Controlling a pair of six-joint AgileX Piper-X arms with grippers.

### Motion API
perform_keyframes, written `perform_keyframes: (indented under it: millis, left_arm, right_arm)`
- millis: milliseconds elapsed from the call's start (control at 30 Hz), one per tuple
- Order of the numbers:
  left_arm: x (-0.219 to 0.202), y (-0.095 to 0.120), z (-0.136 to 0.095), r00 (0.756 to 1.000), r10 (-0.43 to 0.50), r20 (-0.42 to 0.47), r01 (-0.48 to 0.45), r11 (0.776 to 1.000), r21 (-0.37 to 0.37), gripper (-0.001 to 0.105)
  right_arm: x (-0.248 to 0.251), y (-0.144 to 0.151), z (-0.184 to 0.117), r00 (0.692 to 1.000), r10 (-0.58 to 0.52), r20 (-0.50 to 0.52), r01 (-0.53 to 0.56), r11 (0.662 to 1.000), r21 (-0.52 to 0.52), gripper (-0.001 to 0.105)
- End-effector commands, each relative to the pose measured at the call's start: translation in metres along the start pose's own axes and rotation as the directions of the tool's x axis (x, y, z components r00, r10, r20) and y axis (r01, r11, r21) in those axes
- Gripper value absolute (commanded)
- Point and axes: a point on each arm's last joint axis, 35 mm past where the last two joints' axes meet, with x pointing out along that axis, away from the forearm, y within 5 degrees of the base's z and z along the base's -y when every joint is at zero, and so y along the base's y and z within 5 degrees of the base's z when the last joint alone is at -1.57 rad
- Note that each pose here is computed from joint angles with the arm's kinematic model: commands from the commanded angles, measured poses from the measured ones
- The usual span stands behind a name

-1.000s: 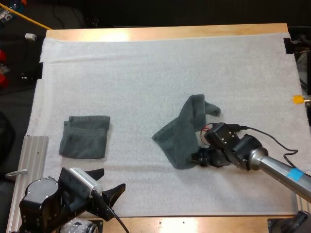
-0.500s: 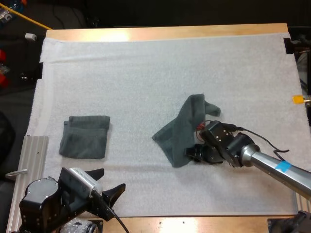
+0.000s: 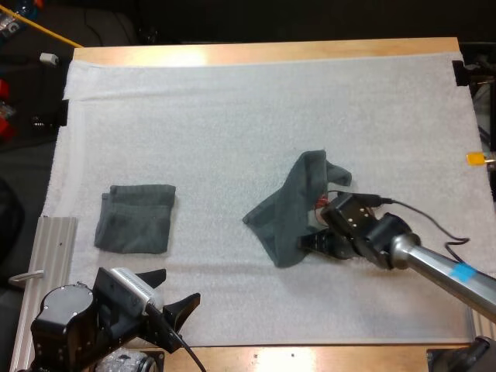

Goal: Pick towel from pile, fold and stack

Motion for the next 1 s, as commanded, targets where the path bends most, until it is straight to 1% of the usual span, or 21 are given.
perform_keyframes:
  millis: [0,133,233,567,767,867,967]
  left_arm:
    - [-0.002,-0.001,0.000,1.000,-0.011,-0.001,0.011,1.000,-0.002,0.069]
    - [-0.002,-0.002,0.001,1.000,-0.012,0.003,0.012,1.000,0.011,0.069]
    - [-0.002,-0.002,0.001,1.000,-0.013,0.004,0.012,1.000,0.023,0.069]
    - [-0.002,-0.002,0.001,1.000,-0.013,0.008,0.013,1.000,0.025,0.069]
    - [0.003,0.000,0.005,1.000,-0.014,0.011,0.014,1.000,0.027,0.069]
    - [0.009,0.002,0.011,1.000,-0.018,-0.004,0.018,1.000,0.023,0.069]
    - [0.017,0.003,0.017,0.998,-0.052,-0.040,0.053,0.998,0.023,0.069]
  right_arm:
    - [-0.015,-0.002,-0.002,0.999,-0.044,0.017,0.045,0.998,-0.044,0.000]
    - [-0.049,-0.009,-0.013,0.992,-0.127,0.016,0.129,0.983,-0.131,0.000]
    - [-0.071,-0.014,-0.024,0.988,-0.156,-0.005,0.153,0.974,-0.170,0.000]
    - [-0.123,-0.030,-0.065,0.968,-0.210,-0.140,0.181,0.964,-0.194,0.000]
    - [-0.135,-0.033,-0.075,0.970,-0.193,-0.145,0.165,0.969,-0.184,0.000]
    - [-0.136,-0.034,-0.076,0.969,-0.193,-0.151,0.166,0.970,-0.176,0.000]
    - [-0.136,-0.033,-0.075,0.971,-0.191,-0.145,0.165,0.971,-0.174,0.000]
